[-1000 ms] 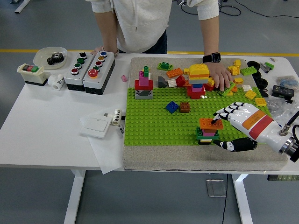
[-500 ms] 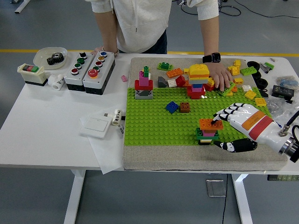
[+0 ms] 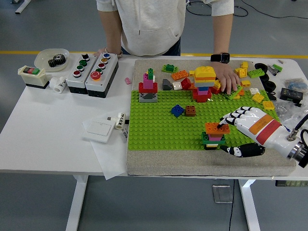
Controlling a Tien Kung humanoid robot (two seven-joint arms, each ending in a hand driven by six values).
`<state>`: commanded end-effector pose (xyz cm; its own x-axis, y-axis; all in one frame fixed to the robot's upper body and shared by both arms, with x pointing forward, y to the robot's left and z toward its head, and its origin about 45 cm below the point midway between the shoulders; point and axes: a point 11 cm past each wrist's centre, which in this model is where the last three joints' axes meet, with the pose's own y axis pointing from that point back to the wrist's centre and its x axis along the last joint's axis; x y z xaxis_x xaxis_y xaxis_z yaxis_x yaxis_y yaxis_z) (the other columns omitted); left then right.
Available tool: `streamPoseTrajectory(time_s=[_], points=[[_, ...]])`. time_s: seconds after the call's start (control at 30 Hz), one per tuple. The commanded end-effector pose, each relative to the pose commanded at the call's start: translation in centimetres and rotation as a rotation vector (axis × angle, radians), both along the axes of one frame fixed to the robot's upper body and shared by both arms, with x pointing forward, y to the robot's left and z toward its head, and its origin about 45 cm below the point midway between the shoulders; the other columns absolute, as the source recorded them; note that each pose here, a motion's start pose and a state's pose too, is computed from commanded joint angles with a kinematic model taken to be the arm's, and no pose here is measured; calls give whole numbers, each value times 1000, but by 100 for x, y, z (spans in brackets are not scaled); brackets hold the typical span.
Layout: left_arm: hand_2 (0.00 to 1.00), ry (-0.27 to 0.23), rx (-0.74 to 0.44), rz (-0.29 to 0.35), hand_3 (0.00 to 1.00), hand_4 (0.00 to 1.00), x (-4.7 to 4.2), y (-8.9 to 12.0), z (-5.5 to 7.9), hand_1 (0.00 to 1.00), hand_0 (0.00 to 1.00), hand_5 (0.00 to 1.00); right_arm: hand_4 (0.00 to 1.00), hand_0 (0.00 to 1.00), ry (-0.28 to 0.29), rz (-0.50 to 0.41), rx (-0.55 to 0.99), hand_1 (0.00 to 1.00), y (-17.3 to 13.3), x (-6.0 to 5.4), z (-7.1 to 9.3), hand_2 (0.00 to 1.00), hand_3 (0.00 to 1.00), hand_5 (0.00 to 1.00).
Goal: Pick up the brick,pile it on top of brick,press brick,pick up the brick,pile it on top of brick,press brick
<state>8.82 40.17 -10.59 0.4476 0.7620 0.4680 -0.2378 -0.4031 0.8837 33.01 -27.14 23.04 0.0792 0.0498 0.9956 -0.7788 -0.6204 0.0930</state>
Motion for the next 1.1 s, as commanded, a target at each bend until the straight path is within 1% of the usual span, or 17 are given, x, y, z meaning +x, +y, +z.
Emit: streamPoseTrajectory(time_s=[0.13, 0.3, 0.63, 0.83, 0.93, 0.97, 1.1], points=[[757, 0, 0, 0, 655, 755, 0, 1, 0, 676, 703, 646, 794, 698, -7, -3, 11, 666, -2, 7, 25, 729, 600, 584], [757, 1, -1, 0, 655, 755, -5, 1, -1, 677, 703, 646, 795, 700, -21, -8, 32, 666, -5, 23, 95, 730, 600, 586], [757, 6, 0, -1, 656, 756, -23, 1, -5, 674, 702, 646, 797, 697, -38, -11, 58, 666, -8, 19, 198, 729, 604, 588], [758, 9, 0, 0, 656, 756, -39, -2, -9, 674, 703, 646, 797, 699, -58, -29, 85, 665, -50, 33, 279, 729, 604, 588], [758, 10, 2, -1, 656, 756, -41, 3, -8, 674, 703, 646, 797, 699, -69, -68, 137, 665, -132, 76, 350, 729, 604, 588], [758, 10, 3, -1, 656, 756, -40, 4, -8, 677, 703, 646, 797, 718, -69, -84, 158, 666, -162, 91, 363, 729, 605, 587], [758, 11, 6, -1, 656, 756, -46, 9, -7, 677, 703, 646, 797, 718, -51, -191, 317, 666, -347, 185, 448, 729, 605, 587]])
